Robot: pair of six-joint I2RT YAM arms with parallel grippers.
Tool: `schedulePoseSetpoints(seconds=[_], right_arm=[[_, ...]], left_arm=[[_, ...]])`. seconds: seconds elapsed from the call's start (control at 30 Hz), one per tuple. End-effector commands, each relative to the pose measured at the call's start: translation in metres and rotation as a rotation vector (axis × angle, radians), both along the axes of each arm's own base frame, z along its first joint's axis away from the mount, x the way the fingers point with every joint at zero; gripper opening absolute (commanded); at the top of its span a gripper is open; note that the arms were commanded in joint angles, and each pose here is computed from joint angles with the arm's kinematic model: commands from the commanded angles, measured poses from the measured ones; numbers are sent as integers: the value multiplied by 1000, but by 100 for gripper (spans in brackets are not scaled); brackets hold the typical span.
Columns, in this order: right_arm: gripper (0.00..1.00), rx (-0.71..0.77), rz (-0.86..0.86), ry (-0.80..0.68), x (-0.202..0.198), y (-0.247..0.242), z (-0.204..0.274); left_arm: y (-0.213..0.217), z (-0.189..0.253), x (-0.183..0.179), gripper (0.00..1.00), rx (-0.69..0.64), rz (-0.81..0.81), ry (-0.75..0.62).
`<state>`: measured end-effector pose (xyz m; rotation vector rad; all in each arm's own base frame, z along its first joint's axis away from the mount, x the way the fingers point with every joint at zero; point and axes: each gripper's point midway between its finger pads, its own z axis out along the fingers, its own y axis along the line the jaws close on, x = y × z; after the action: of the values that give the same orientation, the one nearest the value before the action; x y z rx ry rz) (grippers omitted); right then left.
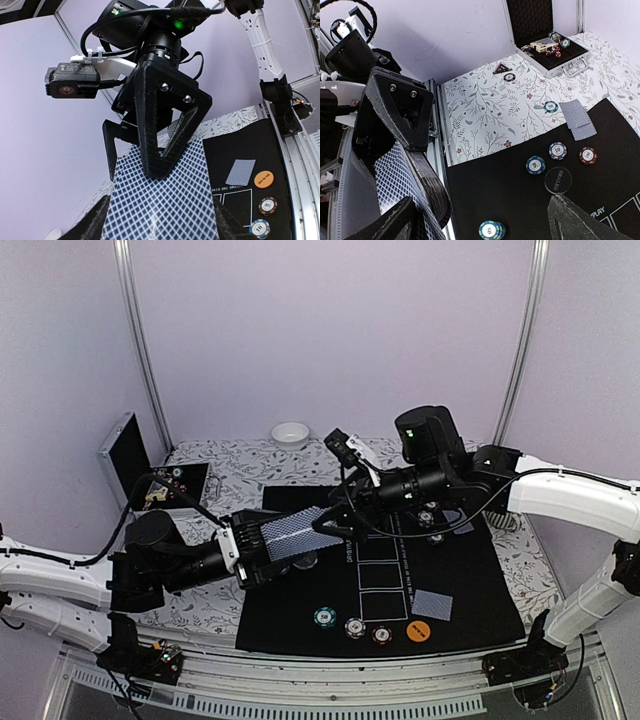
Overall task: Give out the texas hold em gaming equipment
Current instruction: Pick up the poker card from the face-down deck piles.
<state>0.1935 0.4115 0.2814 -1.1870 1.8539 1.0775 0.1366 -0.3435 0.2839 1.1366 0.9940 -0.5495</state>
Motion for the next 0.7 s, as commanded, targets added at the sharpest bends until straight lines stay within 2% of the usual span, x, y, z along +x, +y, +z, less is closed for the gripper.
schedulePoseSetpoints(seconds=[0.0, 0.17, 0.37, 0.4, 0.67], right_arm=[[87, -16, 43, 13, -8, -4, 3], [58, 34, 151, 46, -28, 0, 18], [9, 81, 197, 64, -38, -4, 36], [4, 85, 192, 66, -37, -7, 38], [2, 95, 102, 96, -15, -31, 48]], left_arm=[[5, 20, -5, 59, -76, 6, -36], [5, 17, 1, 58, -68, 42, -26], [9, 12, 10, 59, -58, 94, -15], [10, 12, 11, 58, -57, 102, -13], [13, 4, 12, 59, -48, 116, 6]])
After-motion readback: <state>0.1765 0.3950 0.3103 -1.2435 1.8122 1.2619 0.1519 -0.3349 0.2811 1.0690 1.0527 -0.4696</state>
